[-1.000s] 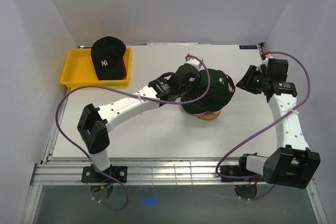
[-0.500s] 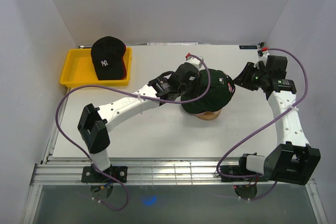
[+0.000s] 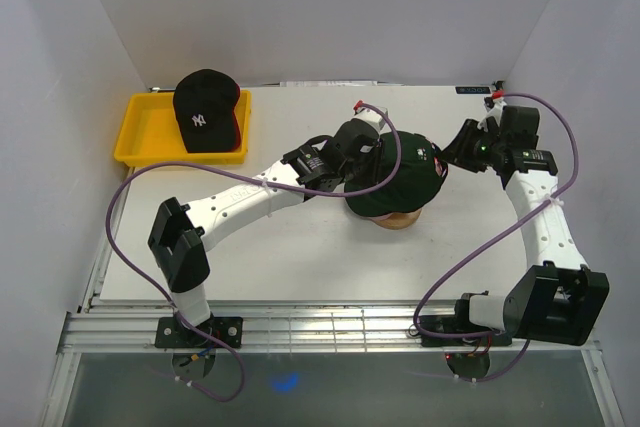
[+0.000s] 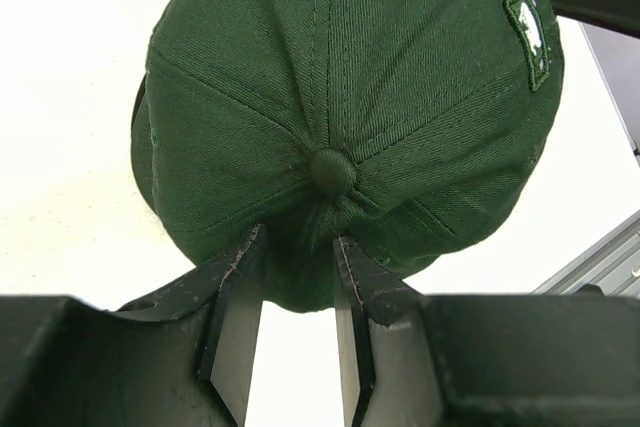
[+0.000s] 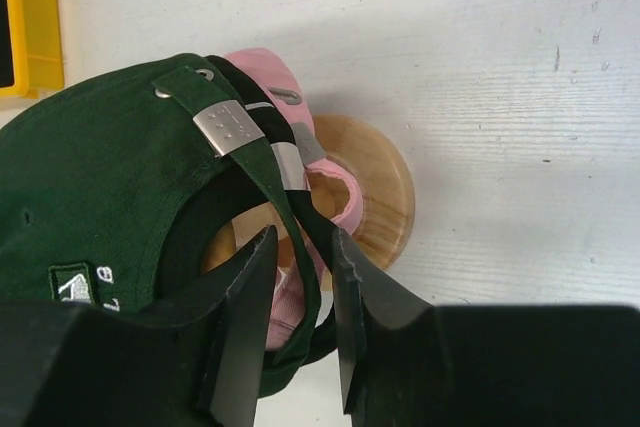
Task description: Stack the hats
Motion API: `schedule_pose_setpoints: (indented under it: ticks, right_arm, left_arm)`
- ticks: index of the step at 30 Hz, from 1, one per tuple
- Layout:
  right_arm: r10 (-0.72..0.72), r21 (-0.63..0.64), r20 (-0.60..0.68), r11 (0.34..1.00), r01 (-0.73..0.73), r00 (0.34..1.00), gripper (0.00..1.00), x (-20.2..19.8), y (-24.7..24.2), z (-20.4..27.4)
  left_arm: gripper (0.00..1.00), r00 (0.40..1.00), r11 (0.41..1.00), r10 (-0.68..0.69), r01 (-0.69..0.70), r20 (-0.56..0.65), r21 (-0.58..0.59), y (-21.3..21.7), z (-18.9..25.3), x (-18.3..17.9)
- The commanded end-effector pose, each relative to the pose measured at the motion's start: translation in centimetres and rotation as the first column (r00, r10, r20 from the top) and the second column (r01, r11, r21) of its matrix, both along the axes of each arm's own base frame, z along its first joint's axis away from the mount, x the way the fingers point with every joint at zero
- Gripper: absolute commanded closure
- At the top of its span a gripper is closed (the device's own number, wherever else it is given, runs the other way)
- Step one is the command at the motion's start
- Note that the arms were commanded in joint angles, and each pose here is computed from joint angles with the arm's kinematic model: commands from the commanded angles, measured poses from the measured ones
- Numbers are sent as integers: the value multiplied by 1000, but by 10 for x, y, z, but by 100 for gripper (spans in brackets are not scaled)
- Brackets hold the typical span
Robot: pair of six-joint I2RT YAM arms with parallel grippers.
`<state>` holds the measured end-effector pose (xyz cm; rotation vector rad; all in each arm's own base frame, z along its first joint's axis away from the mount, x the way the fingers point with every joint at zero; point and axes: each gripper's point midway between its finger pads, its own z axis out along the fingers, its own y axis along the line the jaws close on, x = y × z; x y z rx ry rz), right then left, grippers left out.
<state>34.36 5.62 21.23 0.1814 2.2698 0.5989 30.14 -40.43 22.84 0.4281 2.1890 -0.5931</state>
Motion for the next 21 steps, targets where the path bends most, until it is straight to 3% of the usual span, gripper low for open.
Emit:
schedule_pose_setpoints:
  ticks: [1,12,17,21]
  right_arm:
    - [17,10,22,1000,-17,1000,66,7,4,-1]
    - [-24,-12,19,1000,24,1000,79,10,-3,-6]
    - [-63,-42,10,997,64,998,91,13,-11,-6]
    - [-94,-67,-12,993,93,995,92,13,-21,-13]
  left_arm:
    - [57,1000,1000,10,-10,24,-28,-1,19,7]
    - [57,1000,999,7,-6,26,-32,1,22,5]
    - [43,999,998,0,4,53,-70,4,40,2]
    - [35,996,993,-2,13,93,-116,10,65,-3]
